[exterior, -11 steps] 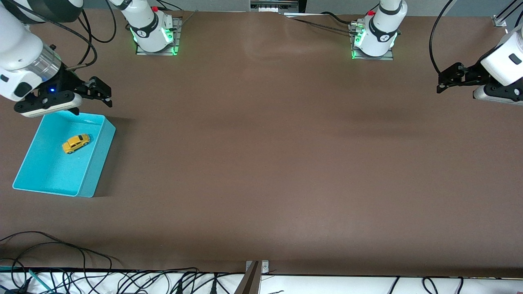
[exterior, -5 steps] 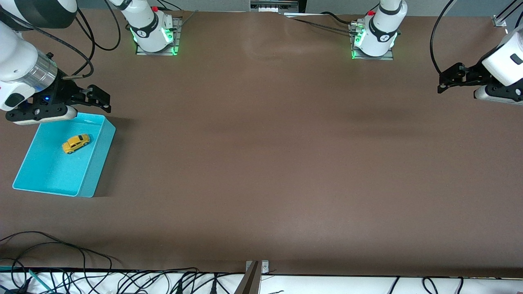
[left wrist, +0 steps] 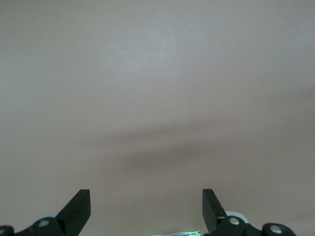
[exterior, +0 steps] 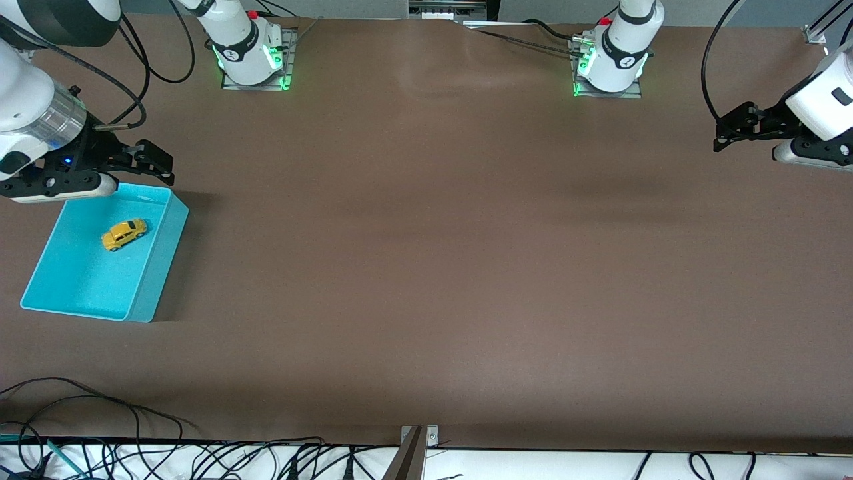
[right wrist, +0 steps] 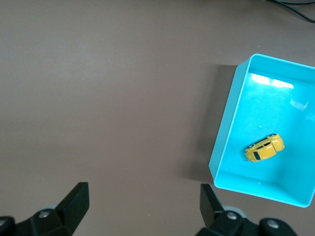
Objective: Wind up and store yellow beetle car
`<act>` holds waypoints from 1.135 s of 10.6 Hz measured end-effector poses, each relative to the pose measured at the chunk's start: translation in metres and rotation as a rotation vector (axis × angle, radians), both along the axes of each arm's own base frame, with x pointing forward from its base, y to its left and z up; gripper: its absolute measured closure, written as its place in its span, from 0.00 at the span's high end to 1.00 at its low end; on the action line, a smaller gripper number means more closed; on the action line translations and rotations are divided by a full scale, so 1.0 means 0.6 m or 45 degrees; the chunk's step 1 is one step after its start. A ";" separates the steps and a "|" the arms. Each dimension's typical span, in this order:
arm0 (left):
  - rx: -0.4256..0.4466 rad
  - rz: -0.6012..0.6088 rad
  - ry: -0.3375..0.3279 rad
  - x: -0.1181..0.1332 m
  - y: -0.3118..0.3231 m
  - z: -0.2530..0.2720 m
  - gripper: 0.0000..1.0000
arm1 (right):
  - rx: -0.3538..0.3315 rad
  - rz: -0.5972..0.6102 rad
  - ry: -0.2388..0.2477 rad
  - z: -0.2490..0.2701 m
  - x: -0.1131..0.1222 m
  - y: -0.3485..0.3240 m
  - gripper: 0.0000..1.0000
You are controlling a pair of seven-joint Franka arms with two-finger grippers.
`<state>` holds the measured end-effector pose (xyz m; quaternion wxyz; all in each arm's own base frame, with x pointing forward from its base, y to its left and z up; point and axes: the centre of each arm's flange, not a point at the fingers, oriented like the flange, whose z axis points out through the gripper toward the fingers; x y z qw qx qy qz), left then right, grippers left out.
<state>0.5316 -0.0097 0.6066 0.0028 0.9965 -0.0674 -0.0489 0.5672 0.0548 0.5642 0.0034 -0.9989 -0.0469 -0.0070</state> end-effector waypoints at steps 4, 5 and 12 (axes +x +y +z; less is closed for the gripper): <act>0.000 0.000 0.003 0.000 0.000 0.000 1.00 | -0.001 -0.063 -0.060 0.042 0.007 -0.048 1.00; 0.000 0.001 0.003 -0.001 0.000 0.000 1.00 | -0.020 -0.052 -0.068 0.053 0.006 -0.055 1.00; 0.000 0.001 0.009 -0.001 0.000 -0.001 1.00 | -0.069 -0.004 -0.020 0.054 0.000 -0.075 1.00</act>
